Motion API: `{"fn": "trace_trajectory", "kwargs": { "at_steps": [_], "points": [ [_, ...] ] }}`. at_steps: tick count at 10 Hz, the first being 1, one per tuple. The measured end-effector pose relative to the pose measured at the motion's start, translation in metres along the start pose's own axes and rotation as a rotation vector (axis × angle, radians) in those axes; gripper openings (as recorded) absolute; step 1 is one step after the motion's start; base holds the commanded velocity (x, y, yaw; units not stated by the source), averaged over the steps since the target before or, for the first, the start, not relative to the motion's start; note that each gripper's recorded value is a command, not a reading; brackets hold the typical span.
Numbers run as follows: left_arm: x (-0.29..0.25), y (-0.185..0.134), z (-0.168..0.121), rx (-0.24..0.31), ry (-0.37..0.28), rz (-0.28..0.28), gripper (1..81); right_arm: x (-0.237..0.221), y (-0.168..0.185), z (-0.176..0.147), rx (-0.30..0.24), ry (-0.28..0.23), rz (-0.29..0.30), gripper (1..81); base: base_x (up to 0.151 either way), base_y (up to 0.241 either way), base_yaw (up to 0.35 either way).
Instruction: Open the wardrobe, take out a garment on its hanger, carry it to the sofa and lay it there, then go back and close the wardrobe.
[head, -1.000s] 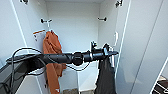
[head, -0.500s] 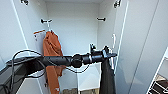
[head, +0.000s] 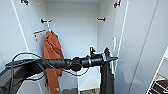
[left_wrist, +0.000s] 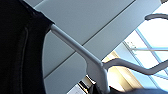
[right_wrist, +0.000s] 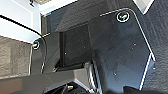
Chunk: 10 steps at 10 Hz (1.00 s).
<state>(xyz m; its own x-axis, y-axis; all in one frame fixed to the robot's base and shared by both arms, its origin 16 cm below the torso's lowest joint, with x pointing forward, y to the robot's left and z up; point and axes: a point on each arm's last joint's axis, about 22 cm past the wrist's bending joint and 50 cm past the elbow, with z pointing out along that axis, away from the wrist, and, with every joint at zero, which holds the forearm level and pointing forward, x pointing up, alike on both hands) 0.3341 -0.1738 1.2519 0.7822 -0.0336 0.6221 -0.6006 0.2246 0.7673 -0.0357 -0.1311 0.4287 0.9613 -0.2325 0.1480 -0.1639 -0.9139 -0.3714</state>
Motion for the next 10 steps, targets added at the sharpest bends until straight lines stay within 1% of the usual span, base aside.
{"fn": "trace_trajectory", "kwargs": {
  "at_steps": [2, 3, 4, 5, 7, 9, 10],
  "points": [
    [0.002, -0.009, -0.009, 0.011, 0.012, -0.012, 1.0, 0.008, 0.0, 0.001, 0.0, 0.006, -0.002, 81.1, -0.084, 0.0, 0.0],
    [0.0, -0.007, -0.011, 0.01, 0.011, -0.006, 1.0, 0.008, 0.0, 0.001, -0.001, 0.01, -0.002, 81.1, -0.093, 0.0, 0.0],
    [-0.004, 0.002, -0.009, -0.009, 0.005, 0.001, 1.0, 0.0, 0.0, 0.0, 0.0, 0.001, 0.0, 81.1, -0.1, 0.0, 0.0],
    [-0.005, 0.003, -0.009, -0.012, 0.006, 0.0, 1.0, -0.006, 0.0, -0.001, -0.001, -0.008, 0.003, 81.1, -0.104, 0.0, 0.0],
    [-0.005, 0.005, -0.011, -0.016, 0.007, -0.001, 1.0, -0.004, 0.0, -0.001, -0.001, -0.005, 0.002, 81.1, -0.105, 0.0, 0.0],
    [-0.01, 0.013, -0.009, -0.032, -0.002, 0.0, 1.0, -0.004, 0.0, -0.001, 0.0, -0.005, 0.002, 81.1, -0.111, 0.0, 0.0],
    [-0.007, 0.005, -0.01, -0.022, 0.004, -0.007, 1.0, 0.004, 0.0, 0.0, 0.0, 0.002, -0.001, 81.1, -0.112, 0.0, 0.0]
  ]
}}
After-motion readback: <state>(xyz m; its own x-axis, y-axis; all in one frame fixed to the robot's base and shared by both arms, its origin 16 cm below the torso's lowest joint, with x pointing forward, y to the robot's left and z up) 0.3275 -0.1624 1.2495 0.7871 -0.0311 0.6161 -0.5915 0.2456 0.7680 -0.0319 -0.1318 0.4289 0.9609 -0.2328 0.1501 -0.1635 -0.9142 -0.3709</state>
